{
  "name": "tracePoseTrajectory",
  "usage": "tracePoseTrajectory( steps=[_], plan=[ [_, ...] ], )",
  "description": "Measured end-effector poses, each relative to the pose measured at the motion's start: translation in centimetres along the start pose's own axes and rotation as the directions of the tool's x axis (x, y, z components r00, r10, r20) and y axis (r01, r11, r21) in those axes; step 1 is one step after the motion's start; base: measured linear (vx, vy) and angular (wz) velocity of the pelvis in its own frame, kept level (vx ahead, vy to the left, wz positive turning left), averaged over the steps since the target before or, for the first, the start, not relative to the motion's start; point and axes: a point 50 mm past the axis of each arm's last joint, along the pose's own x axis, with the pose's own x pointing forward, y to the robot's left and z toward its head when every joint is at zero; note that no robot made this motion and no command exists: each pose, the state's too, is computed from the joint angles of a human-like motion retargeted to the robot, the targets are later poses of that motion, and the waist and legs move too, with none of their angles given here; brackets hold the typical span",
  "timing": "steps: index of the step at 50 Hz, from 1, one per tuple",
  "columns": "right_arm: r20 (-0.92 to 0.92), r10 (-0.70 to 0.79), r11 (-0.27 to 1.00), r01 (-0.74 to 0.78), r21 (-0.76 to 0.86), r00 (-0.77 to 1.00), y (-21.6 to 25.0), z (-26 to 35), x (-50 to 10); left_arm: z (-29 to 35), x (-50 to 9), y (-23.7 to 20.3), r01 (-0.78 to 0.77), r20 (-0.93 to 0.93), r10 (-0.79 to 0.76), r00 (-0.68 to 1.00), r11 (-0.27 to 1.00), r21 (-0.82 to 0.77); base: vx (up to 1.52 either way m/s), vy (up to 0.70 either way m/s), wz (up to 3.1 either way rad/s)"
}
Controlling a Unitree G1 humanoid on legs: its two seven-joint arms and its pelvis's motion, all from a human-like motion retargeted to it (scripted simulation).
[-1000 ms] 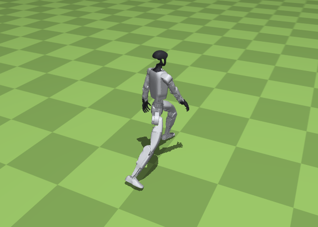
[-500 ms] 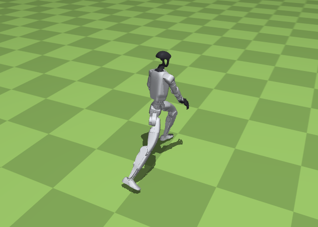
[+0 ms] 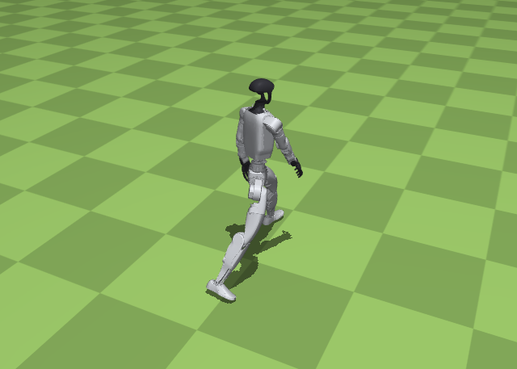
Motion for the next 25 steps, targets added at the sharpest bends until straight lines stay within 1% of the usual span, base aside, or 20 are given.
tracePoseTrajectory(
  steps=[3,5,9,13,16,20,25],
  plan=[
    [-0.008,-0.027,0.999,0.027,0.019,1.000,0.0,-0.4,0.0,-2.7,-0.6,-0.6,0.013,-0.088,-0.013,0.996,1.000,-0.004,0.02,0.05,0.04],
    [-0.016,-0.044,0.997,0.045,0.059,0.999,0.0,-0.7,-0.1,-4.3,-1.0,-1.0,0.015,-0.141,-0.017,0.990,1.000,-0.017,0.03,0.16,0.05],
    [-0.044,-0.067,0.976,0.074,0.207,0.997,0.3,-1.2,-0.2,-6.5,-1.7,-1.4,-0.004,-0.212,-0.011,0.977,0.998,-0.069,0.06,0.25,-0.04],
    [-0.091,-0.071,0.935,0.098,0.341,0.993,0.9,-1.9,-0.4,-7.5,-2.1,-1.6,-0.036,-0.234,0.004,0.972,0.990,-0.134,0.11,0.34,-0.19],
    [-0.131,-0.065,0.916,0.111,0.385,0.989,1.4,-2.7,-0.5,-7.3,-2.1,-1.6,-0.053,-0.219,0.015,0.976,0.984,-0.170,0.13,0.41,-0.32],
    [-0.173,-0.069,0.910,0.133,0.392,0.983,1.9,-3.4,-0.7,-5.6,-1.5,-1.3,-0.064,-0.160,0.034,0.987,0.981,-0.185,0.10,0.44,-0.25],
    [-0.177,-0.121,0.897,0.184,0.403,0.977,1.7,-3.1,-0.8,-0.3,-0.1,0.6,-0.108,-0.004,0.109,0.994,0.983,-0.150,0.05,0.35,-0.19]
  ],
)
